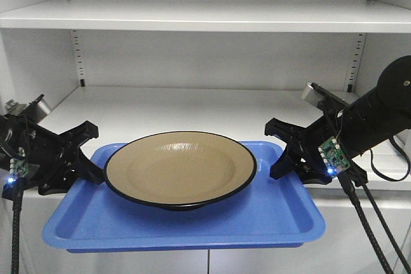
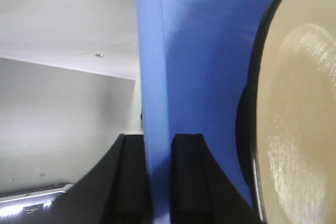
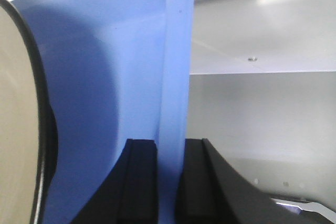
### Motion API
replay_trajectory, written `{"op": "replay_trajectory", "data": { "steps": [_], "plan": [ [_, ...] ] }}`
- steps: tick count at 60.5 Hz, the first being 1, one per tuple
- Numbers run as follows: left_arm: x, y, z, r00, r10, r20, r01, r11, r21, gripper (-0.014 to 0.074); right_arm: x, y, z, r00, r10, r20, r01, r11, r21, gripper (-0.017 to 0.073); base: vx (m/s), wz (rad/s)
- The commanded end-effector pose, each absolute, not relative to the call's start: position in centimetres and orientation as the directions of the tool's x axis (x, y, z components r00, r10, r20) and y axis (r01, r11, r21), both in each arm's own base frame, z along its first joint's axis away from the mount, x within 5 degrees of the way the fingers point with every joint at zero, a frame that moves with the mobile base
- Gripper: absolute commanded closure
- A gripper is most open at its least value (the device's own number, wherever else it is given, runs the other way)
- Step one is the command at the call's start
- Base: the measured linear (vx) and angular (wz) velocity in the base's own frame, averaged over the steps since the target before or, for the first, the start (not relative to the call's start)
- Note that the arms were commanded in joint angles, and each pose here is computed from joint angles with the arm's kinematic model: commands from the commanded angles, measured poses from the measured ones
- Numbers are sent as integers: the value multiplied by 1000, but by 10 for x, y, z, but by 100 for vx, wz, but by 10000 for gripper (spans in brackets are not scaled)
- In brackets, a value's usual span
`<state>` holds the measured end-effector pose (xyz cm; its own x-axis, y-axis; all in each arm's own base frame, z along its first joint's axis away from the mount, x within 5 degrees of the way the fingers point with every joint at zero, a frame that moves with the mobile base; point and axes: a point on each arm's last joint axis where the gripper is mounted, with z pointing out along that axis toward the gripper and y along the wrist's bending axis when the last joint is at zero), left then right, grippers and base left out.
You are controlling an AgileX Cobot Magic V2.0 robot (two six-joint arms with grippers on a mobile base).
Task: Place disk in tray to left cabinet
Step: 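Hold the tray level with both grippers while the base drives to the cabinet, then lower the tray onto the cabinet shelf with both grippers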
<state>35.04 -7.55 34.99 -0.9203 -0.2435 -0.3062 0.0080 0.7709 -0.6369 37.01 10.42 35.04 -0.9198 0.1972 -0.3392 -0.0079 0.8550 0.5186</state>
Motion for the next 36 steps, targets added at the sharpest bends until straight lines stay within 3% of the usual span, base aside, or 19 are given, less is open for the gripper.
{"op": "replay_trajectory", "data": {
  "steps": [1,36],
  "plan": [
    [334,-97,393,-906,-289,-310,75,609,-789,594,355,125,392,-895,244,-374,-87,727,682,565,29,-13],
    [334,-97,393,-906,-289,-310,75,609,-789,594,355,125,392,-895,244,-374,-87,727,682,565,25,-9]
  ]
}}
